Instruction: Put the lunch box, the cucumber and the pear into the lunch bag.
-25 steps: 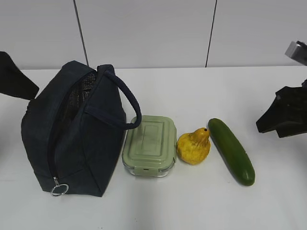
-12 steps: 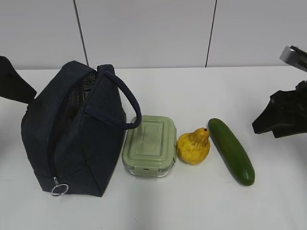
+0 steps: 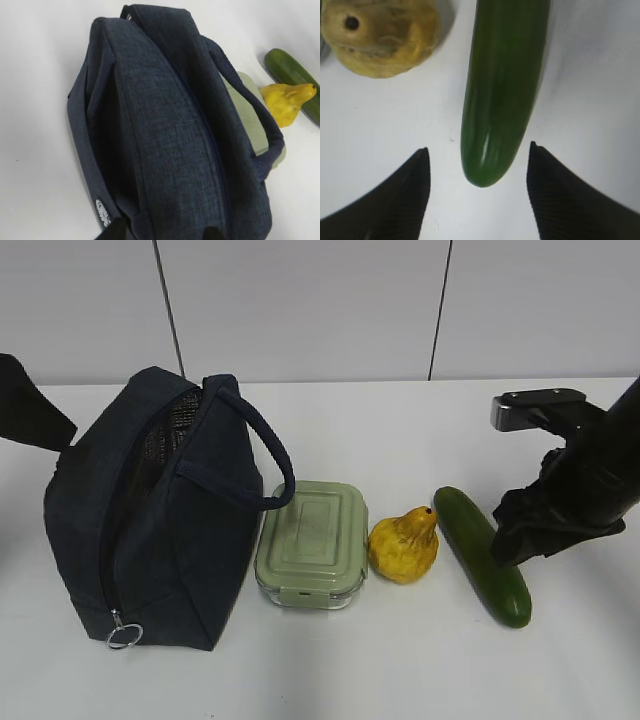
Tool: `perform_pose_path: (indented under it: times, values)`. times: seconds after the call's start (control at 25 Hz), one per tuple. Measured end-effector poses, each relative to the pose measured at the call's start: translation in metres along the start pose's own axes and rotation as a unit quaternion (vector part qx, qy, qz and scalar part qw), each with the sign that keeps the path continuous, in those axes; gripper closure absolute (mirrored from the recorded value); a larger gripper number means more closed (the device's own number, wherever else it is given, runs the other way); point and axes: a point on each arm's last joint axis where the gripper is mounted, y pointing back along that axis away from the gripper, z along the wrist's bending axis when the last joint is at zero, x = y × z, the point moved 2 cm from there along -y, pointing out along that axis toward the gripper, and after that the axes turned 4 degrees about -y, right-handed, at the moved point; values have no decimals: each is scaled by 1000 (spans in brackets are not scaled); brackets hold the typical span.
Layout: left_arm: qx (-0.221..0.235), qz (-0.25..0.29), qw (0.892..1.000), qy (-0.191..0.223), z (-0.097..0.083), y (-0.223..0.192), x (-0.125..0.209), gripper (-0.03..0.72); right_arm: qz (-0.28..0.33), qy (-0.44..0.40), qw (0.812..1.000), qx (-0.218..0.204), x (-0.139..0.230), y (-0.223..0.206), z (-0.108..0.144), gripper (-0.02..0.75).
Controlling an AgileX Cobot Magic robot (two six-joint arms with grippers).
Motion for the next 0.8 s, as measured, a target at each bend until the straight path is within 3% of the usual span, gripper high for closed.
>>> perform_pose_path:
  times: [0.8]
  values:
    - [-4,-6,1000,0,1,0,-1,400,62,-31,997,11,3,-56,-3,261]
